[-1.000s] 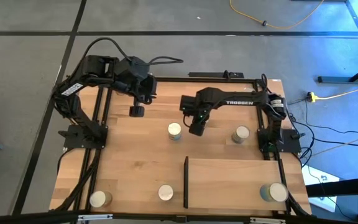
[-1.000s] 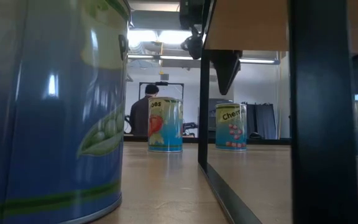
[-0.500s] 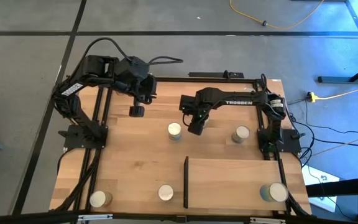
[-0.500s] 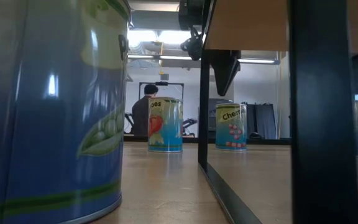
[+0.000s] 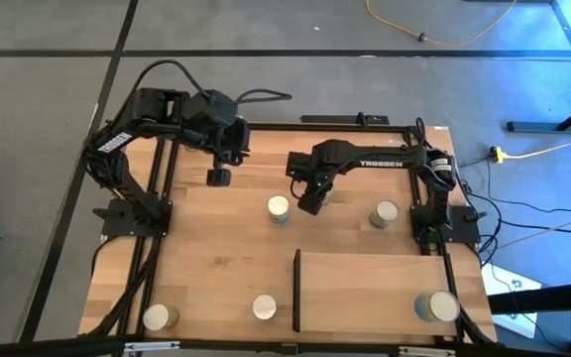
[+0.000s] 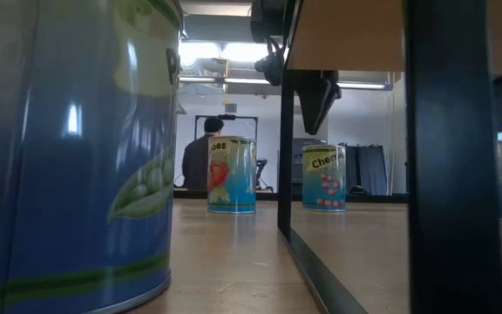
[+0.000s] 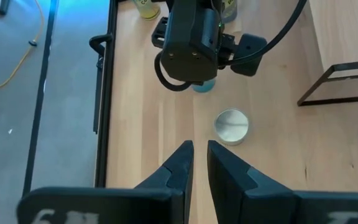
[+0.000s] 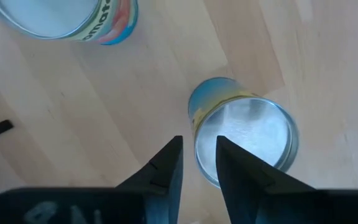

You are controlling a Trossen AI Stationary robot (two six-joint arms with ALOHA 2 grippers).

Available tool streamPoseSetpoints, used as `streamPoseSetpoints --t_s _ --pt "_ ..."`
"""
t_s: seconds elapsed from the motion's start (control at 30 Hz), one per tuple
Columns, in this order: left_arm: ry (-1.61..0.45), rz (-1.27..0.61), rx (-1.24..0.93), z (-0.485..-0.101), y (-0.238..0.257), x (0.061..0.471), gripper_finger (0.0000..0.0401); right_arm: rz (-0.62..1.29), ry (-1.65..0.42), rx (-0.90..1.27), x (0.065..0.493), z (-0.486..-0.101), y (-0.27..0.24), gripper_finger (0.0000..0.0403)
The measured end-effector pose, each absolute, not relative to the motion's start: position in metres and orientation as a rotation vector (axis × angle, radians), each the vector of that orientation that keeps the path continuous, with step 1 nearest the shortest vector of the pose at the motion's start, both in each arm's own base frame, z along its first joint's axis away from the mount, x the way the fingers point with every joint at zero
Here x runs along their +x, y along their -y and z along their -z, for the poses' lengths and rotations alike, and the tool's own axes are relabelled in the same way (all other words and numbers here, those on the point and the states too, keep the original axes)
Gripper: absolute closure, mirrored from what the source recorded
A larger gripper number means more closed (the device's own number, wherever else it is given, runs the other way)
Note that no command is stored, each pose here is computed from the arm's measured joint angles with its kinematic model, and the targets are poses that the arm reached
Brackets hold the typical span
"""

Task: Pick and place cans onto a shelf
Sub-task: Put the canned cherries can on the shelf aligned with the other canned cherries

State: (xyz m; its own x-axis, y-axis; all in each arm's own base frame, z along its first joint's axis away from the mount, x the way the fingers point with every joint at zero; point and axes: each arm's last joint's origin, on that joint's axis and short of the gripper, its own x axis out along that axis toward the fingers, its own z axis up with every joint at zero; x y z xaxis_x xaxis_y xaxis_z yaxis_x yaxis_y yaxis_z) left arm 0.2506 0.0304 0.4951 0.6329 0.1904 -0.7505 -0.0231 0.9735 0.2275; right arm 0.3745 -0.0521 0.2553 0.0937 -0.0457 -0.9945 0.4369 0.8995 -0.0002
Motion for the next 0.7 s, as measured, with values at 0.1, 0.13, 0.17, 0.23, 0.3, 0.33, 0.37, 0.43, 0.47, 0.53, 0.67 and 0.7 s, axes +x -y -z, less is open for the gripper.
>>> streamPoseSetpoints --t_s 0.1,0.13,0.17,0.23,0.3,0.33,0.37,0.43,0.47,0.53,0.67,0.7 --pt "-0.879 -0.123 0.204 -0.495 -0.030 0.251 0.0362 0.384 -1.438 0.349 0.374 -0.255 0.052 0.0306" --pt "-0.879 -0.123 0.204 -0.495 -0.030 0.251 0.0362 0.385 -1.439 0.350 0.374 -0.255 0.052 0.0306" --pt "-0.879 -0.123 0.204 -0.495 -0.030 0.251 0.0362 0.385 -1.440 0.350 0.374 -0.255 0.052 0.0306" --pt "-0.879 -0.123 0.204 -0.495 -0.030 0.251 0.0362 0.388 -1.451 0.351 0.373 -0.249 0.052 0.0306" --pt "-0.879 -0.123 0.204 -0.495 -0.030 0.251 0.0362 0.395 -1.484 0.352 0.370 -0.241 0.051 0.0306" --pt "-0.879 -0.123 0.204 -0.495 -0.030 0.251 0.0362 0.391 -1.501 0.345 0.368 -0.237 0.051 0.0306" --pt "-0.879 -0.123 0.204 -0.495 -0.030 0.251 0.0362 0.392 -1.512 0.343 0.367 -0.234 0.051 0.0306" --pt "-0.879 -0.123 0.204 -0.495 -0.030 0.251 0.0362 0.400 -1.530 0.340 0.364 -0.228 0.051 0.0306" --pt "-0.879 -0.123 0.204 -0.495 -0.030 0.251 0.0362 0.401 -1.530 0.342 0.363 -0.227 0.052 0.0306" --pt "-0.879 -0.123 0.204 -0.495 -0.030 0.251 0.0362 0.402 -1.536 0.343 0.362 -0.225 0.052 0.0306" --pt "-0.879 -0.123 0.204 -0.495 -0.030 0.251 0.0362 0.397 -1.530 0.336 0.362 -0.224 0.052 0.0306" --pt "-0.879 -0.123 0.204 -0.495 -0.030 0.251 0.0362 0.388 -1.528 0.328 0.362 -0.224 0.052 0.0306"
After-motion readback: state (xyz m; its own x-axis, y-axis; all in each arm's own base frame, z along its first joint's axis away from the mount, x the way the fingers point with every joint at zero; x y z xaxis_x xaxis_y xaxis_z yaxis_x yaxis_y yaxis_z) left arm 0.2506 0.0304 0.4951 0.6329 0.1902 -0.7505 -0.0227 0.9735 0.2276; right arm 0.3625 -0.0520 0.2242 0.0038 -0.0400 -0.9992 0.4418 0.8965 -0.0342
